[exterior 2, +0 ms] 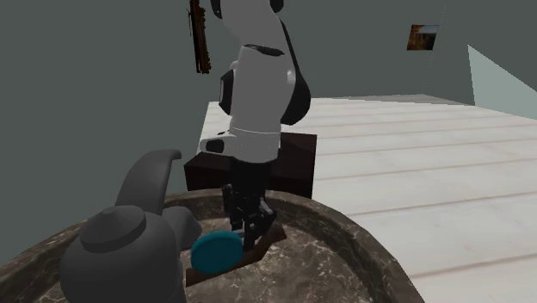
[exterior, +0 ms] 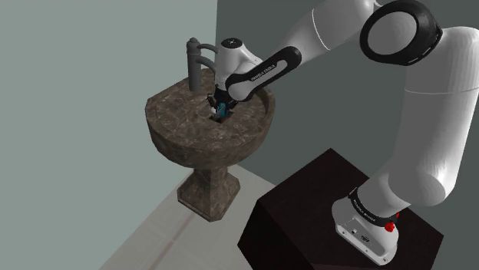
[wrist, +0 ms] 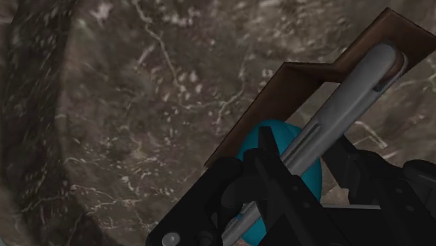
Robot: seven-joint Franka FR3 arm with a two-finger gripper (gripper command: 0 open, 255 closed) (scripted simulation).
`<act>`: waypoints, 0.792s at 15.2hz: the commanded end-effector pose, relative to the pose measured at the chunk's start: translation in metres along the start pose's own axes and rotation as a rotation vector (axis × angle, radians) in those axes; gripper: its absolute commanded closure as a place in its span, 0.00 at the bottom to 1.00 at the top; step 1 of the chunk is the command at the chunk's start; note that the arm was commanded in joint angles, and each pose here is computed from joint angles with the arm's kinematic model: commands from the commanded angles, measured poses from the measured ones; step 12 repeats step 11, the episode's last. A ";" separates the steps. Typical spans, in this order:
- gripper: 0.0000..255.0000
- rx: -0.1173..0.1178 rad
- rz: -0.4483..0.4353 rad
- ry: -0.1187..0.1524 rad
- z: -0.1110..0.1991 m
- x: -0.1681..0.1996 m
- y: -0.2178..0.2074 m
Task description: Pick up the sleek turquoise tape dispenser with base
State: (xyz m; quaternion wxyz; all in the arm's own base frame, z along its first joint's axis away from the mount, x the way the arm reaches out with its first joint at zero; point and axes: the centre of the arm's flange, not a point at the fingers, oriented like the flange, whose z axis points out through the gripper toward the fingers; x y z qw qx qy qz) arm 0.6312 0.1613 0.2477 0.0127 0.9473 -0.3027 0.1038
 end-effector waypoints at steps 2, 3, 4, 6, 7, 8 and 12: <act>1.00 0.000 0.000 0.000 -0.015 0.003 -0.001; 1.00 0.000 0.000 0.000 -0.020 0.004 -0.001; 1.00 0.000 0.000 0.000 -0.026 0.005 -0.001; 1.00 0.000 0.000 0.000 -0.036 0.008 -0.002; 1.00 0.000 0.000 0.000 -0.041 0.009 -0.002; 1.00 0.000 0.000 0.000 -0.046 0.010 -0.002; 1.00 0.000 0.000 0.000 -0.052 0.011 -0.002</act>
